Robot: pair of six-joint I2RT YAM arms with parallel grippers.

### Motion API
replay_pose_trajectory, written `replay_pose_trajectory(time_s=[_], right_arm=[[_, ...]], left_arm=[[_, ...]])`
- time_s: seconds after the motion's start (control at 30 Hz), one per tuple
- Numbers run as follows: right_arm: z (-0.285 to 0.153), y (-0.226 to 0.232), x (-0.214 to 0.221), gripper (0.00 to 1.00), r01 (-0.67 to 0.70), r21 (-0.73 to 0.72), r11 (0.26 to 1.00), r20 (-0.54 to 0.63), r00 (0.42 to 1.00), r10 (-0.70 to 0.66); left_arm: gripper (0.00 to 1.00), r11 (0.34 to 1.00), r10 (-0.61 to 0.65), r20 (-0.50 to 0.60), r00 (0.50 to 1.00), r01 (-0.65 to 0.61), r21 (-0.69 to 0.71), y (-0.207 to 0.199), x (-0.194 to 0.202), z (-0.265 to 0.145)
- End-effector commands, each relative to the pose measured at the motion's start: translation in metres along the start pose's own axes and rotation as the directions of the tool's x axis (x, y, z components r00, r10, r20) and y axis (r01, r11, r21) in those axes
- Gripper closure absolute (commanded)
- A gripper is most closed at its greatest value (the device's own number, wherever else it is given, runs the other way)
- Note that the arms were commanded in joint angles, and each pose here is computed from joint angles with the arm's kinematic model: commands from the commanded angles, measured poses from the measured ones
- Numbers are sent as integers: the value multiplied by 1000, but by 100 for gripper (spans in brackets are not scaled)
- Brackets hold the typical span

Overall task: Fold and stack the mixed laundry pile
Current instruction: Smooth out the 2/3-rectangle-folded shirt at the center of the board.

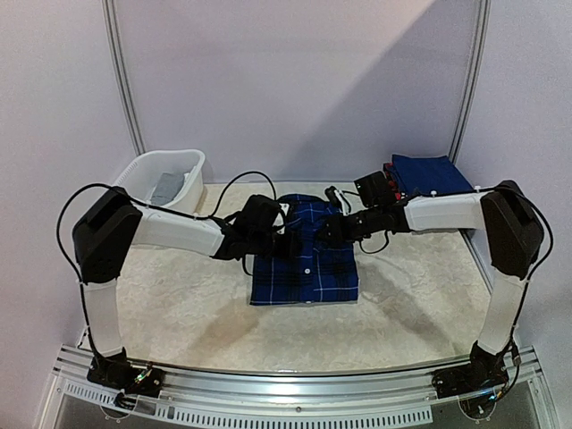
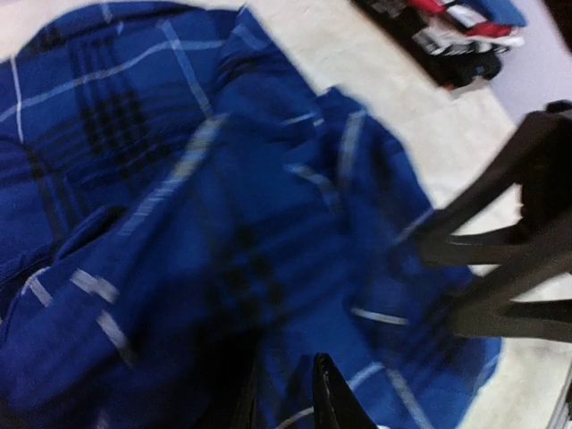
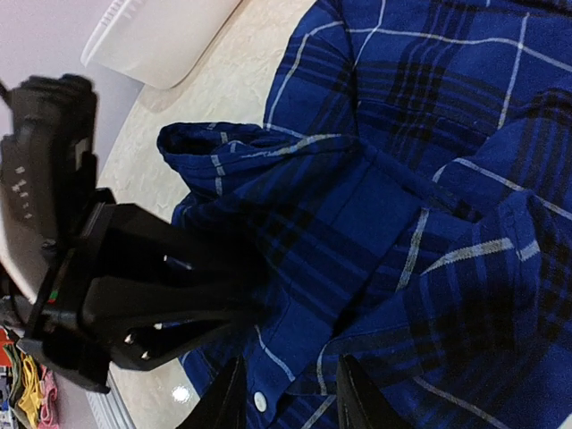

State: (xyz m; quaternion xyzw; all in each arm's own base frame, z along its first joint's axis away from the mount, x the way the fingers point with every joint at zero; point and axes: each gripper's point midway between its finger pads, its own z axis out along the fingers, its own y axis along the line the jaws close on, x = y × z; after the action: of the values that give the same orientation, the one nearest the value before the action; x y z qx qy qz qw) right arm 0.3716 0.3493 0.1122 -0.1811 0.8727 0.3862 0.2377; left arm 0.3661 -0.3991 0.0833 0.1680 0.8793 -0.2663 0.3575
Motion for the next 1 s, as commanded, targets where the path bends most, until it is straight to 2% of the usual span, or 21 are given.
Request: replay_pose_trajectory(time_s=[0.0,0.2,0.37,0.63,0.73,0.97], right_arm=[[22,-8,-3,65,4,-59,998,-37,999,-6],[49,-35,-11,66,-29,-59,998,-79,997,25],[70,-62,5,66,-71,-11,997,-129,989,69],[73,-105,20,66,-171,135,976,-139,972,190],[64,-99,17,66,-165,137,977,-143,972,185],[18,-49,-28,63,-92,96,991,-71,993,99]], left_arm=[[79,1000,-20,-77,997,18,-21,32,12,14],[79,997,-47,-92,995,42,-60,69,23,24],[79,990,-131,-93,987,125,-69,96,35,29],[79,984,-169,-121,978,161,-78,106,50,32],[80,984,-168,-99,981,161,-75,100,39,19],[78,985,-72,-25,997,67,-161,88,1,-32]])
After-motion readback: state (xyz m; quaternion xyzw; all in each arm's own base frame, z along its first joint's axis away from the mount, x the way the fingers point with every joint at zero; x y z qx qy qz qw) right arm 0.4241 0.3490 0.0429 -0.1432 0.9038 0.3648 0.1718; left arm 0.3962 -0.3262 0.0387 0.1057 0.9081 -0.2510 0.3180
